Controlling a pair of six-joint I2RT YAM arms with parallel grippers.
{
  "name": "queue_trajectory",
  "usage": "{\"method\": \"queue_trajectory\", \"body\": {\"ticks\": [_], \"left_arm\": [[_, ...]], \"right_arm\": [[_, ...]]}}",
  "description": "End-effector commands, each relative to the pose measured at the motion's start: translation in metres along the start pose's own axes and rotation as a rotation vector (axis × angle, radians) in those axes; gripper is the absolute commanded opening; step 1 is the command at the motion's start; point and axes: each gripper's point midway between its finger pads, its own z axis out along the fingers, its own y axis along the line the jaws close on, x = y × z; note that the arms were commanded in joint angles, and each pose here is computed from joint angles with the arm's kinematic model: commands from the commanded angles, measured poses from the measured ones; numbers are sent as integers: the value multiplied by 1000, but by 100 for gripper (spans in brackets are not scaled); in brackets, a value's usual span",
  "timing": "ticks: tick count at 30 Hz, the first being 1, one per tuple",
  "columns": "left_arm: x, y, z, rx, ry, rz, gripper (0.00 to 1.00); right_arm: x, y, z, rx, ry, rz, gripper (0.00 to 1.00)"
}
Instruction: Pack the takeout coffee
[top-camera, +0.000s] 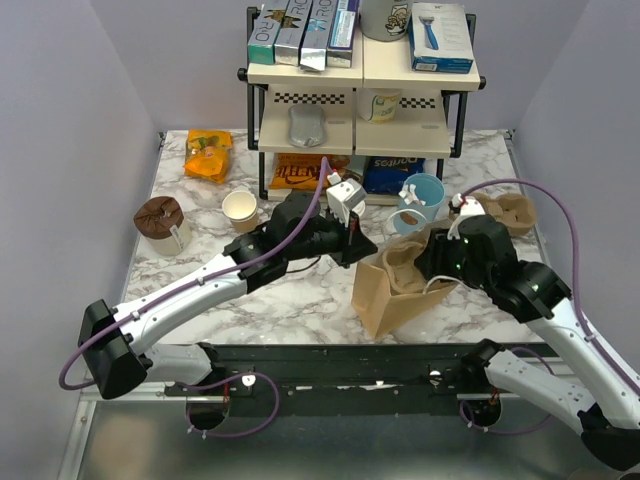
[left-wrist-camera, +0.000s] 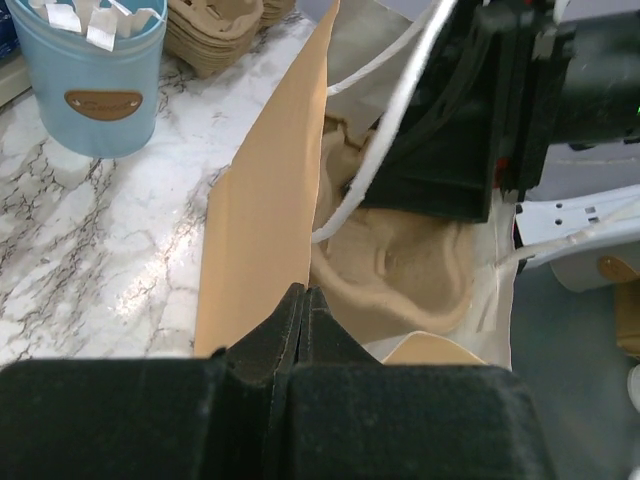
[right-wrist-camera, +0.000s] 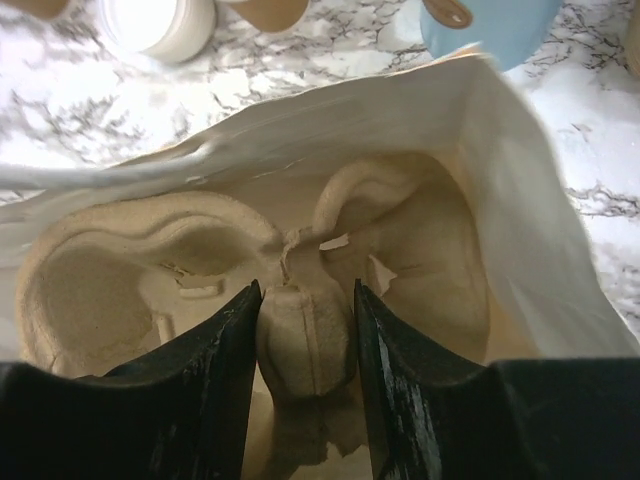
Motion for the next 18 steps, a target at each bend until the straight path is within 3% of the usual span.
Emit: {"method": "queue_trajectory", "body": {"ticks": [1,6,18], "left_arm": [[-13,-6,5,18,-5,-38,0],[-12,-6,3,30,-2,-29,0],[-22,0,5,-15,-27,-72,0]], "right_arm": [[4,3,11,-28,20,-107,50],[15,-14,19,52,55,-134,50],[47,6,44,-37,126,-181,50]]}}
